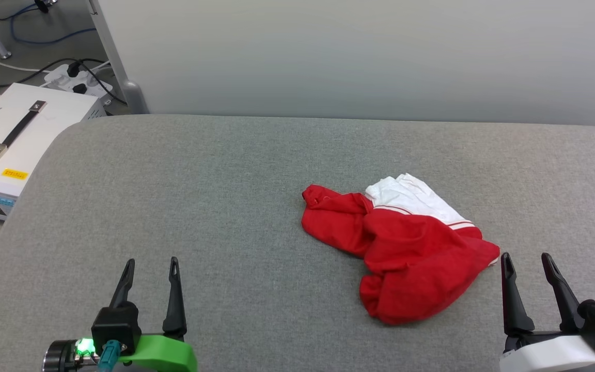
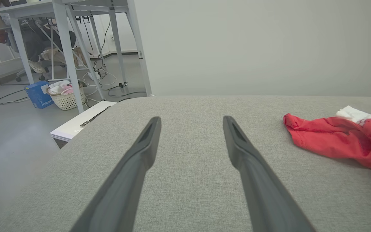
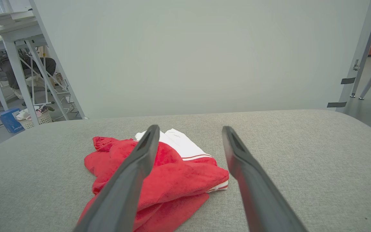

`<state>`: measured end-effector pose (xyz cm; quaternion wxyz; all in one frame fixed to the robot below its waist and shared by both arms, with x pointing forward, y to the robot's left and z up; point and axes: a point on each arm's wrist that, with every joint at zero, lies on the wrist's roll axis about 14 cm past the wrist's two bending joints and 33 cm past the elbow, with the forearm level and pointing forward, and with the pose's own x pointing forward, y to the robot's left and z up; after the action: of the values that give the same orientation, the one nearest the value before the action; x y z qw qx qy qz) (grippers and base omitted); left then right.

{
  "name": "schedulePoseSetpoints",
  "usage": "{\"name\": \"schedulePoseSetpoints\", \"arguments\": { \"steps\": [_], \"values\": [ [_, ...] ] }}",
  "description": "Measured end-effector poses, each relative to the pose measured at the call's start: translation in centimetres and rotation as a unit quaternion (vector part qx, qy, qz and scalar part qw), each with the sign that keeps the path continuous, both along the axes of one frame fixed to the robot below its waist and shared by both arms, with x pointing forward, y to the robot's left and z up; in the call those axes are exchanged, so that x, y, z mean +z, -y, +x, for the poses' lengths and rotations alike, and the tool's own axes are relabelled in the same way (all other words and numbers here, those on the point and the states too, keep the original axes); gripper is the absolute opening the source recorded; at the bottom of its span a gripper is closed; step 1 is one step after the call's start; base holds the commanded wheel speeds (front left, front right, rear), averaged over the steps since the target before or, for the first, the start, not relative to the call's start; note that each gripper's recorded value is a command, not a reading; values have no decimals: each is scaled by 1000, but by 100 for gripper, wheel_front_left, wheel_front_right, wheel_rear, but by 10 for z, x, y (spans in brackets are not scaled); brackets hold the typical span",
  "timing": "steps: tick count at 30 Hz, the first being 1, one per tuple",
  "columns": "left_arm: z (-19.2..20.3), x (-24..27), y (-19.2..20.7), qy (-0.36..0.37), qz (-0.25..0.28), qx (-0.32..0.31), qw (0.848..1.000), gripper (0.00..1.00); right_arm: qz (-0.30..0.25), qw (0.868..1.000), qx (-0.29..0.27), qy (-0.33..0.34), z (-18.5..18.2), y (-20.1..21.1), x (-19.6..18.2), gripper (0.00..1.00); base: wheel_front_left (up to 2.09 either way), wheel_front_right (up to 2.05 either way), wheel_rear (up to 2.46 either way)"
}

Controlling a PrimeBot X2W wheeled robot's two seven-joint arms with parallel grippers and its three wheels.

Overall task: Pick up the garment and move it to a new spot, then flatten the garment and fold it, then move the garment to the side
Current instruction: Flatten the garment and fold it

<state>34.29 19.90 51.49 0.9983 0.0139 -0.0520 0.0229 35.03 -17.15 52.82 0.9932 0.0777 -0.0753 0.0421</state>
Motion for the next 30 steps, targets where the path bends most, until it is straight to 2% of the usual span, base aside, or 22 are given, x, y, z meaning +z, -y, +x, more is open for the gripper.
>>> {"name": "schedulePoseSetpoints", "arguments": {
  "steps": [7,11,17,22,25,28,30],
  "values": [
    [-1,0,-1,0,2,2,1000,100,-3,1000,-12,17,3,8,11,100,0,0,0],
    [1,-3,0,-5,1,-1,1000,100,-13,997,-24,72,20,15,46,100,0,0,0],
    [10,-8,3,-13,3,-6,1000,100,-45,985,-22,166,59,24,112,100,0,0,0],
    [24,-5,4,-7,-1,-5,1000,100,-91,977,10,192,102,24,141,100,0,0,0],
    [30,-6,3,-9,-2,-2,1000,100,-115,982,54,143,134,14,124,100,0,0,0],
    [36,-8,2,-11,-2,0,1000,100,-147,983,106,31,163,-2,90,100,0,0,0],
    [41,-8,2,-11,-2,1,1000,100,-164,975,137,-58,175,-10,63,100,0,0,0]
  ]
}}
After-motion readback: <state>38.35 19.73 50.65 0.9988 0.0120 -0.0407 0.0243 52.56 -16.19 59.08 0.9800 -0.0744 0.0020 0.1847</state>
